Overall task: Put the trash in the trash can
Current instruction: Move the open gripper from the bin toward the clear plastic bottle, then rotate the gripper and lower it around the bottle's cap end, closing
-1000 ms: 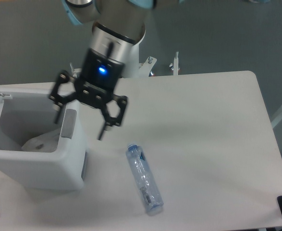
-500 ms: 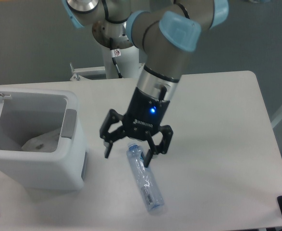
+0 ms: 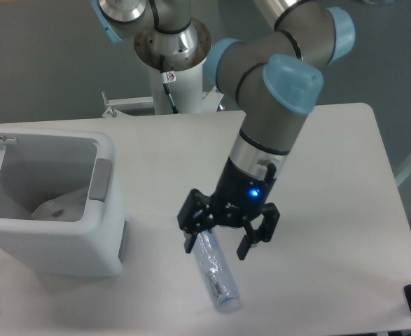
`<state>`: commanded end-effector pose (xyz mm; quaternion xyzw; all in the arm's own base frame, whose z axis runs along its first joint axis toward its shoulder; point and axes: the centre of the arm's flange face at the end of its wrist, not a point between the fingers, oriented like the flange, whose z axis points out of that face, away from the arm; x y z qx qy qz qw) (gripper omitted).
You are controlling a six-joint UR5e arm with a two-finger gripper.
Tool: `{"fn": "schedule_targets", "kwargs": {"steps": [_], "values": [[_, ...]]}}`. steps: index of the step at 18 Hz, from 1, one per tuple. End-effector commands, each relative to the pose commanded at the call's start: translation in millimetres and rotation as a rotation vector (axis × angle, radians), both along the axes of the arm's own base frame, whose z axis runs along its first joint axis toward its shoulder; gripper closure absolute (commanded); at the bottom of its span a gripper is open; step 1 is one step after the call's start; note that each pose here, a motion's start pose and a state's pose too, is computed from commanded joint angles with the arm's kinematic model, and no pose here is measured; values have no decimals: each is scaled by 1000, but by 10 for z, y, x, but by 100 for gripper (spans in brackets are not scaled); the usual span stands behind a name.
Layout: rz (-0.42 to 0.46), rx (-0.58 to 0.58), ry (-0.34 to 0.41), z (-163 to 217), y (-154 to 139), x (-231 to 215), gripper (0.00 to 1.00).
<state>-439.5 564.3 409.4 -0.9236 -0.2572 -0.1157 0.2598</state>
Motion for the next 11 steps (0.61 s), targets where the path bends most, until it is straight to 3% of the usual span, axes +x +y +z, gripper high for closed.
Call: {"fn": "schedule_targets", "kwargs": {"steps": [6,11], "values": [[19,-188,-80,-322,194,-368,0],[14,-255,-110,-648,323,-493,0]]}}
